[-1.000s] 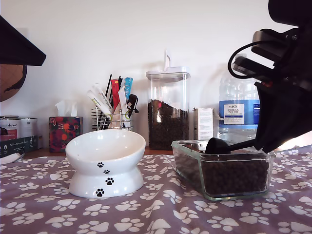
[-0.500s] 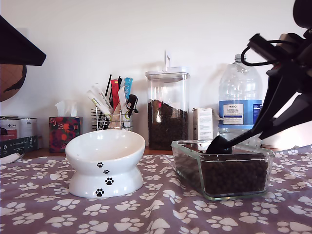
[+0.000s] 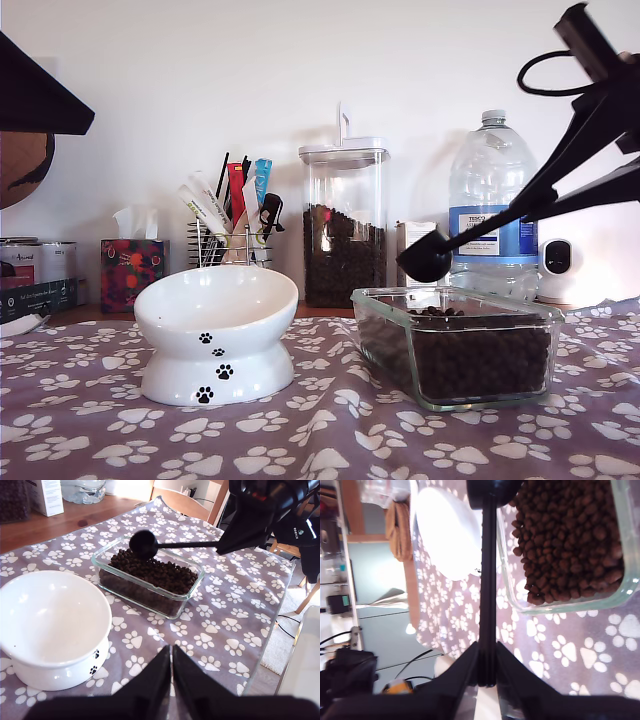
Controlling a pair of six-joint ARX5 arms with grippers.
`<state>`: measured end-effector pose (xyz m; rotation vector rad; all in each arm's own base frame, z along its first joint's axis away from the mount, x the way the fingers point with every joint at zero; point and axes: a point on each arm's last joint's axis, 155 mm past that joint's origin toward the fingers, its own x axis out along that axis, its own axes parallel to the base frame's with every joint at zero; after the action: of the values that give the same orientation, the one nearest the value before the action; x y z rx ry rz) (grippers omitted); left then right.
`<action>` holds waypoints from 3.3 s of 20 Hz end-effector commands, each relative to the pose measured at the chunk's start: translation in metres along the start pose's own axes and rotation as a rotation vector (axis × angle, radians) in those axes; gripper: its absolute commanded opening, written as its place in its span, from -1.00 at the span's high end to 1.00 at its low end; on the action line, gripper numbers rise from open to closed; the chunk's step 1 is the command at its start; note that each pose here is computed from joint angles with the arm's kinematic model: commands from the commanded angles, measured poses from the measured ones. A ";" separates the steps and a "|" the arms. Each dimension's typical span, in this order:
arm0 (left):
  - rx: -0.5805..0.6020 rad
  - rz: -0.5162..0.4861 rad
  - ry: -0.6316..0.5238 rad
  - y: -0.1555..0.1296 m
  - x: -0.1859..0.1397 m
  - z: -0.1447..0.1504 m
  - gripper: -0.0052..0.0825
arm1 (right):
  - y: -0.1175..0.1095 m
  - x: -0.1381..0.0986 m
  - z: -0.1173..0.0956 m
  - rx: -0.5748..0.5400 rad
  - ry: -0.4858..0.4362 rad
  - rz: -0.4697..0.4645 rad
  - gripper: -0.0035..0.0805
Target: Measure one spoon of cat food and pour it into the food bowl
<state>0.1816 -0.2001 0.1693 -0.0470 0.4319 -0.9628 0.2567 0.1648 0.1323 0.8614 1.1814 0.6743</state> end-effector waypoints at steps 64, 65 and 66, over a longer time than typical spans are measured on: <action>-0.002 -0.002 0.014 0.001 0.002 -0.007 0.93 | -0.066 0.007 -0.015 -0.084 0.087 -0.126 0.24; -0.001 -0.009 0.014 -0.001 0.002 -0.007 0.93 | -0.064 0.003 -0.015 -0.101 0.080 -0.140 0.24; 0.002 -0.014 0.013 -0.002 0.003 -0.007 0.93 | -0.063 -0.001 -0.014 -0.120 0.070 -0.165 0.24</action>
<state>0.1808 -0.2007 0.1693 -0.0471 0.4326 -0.9673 0.2456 0.1361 0.0734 0.6561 1.2631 0.6397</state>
